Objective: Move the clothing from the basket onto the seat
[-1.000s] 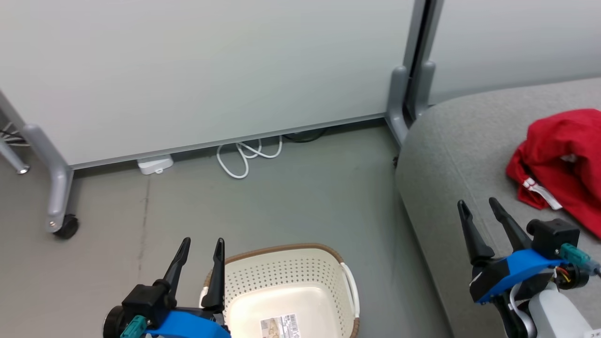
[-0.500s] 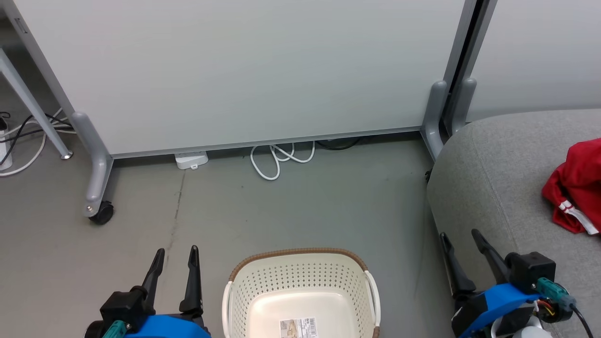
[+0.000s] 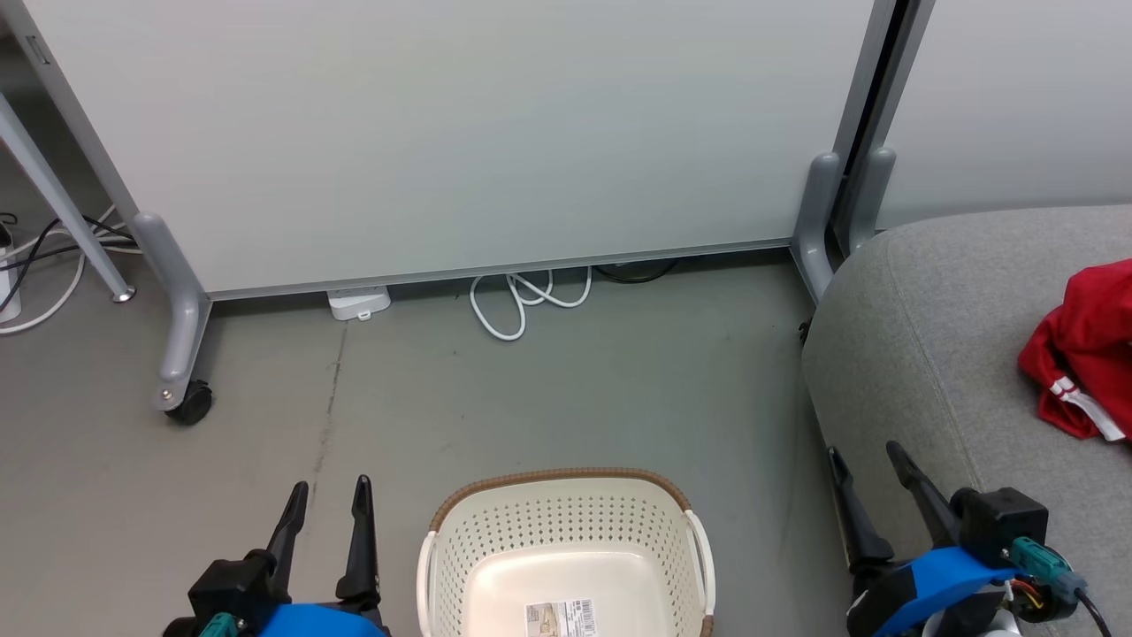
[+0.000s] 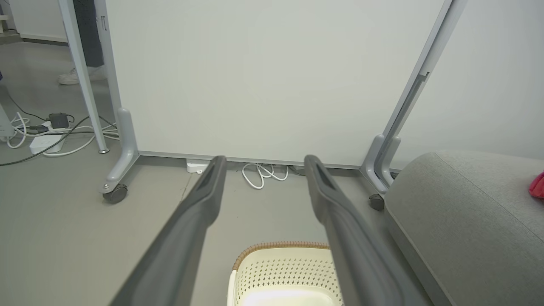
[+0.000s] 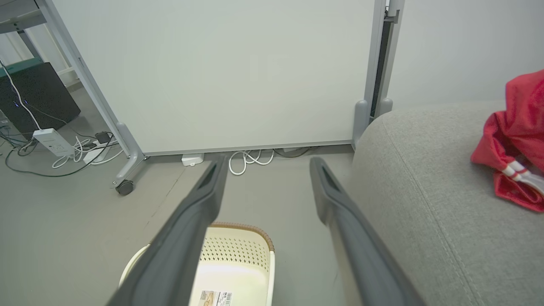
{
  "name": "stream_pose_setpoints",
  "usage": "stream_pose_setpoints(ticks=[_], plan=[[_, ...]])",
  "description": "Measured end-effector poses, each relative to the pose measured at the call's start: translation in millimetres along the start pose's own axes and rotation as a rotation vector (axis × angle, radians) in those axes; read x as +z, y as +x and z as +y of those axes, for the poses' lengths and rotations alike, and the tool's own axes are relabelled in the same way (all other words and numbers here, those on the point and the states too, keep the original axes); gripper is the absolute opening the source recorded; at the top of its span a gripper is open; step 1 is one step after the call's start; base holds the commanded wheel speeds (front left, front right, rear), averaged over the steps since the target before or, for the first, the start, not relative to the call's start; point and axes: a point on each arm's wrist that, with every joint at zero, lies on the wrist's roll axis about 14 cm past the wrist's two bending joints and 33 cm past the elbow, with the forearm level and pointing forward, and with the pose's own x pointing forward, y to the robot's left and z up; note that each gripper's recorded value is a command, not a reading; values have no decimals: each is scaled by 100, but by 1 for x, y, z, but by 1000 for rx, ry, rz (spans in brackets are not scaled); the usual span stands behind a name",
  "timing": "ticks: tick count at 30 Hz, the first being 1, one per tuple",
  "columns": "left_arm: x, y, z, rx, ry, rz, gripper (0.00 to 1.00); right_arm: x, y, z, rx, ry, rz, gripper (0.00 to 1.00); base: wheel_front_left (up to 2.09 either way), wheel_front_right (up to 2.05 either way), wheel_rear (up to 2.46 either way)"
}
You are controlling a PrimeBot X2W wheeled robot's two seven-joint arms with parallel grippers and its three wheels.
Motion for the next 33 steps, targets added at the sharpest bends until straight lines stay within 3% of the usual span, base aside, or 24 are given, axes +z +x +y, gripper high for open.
stream_pose_setpoints(ticks=[12, 13, 25, 33], plan=[[-1, -1, -3, -9, -1, 1, 100, 3, -1, 0, -7, 6, -8, 100, 0, 0, 0], [-1, -1, -4, -10, -2, 2, 0, 3, -1, 0, -7, 7, -7, 0, 0, 0, 0], [-51, -28, 6, 33, -25, 163, 0, -46, -20, -5, -34, 31, 143, 0, 0, 0, 0], [-50, -26, 11, 76, -159, 164, 0, -45, -21, -13, -75, 180, 139, 0, 0, 0, 0]])
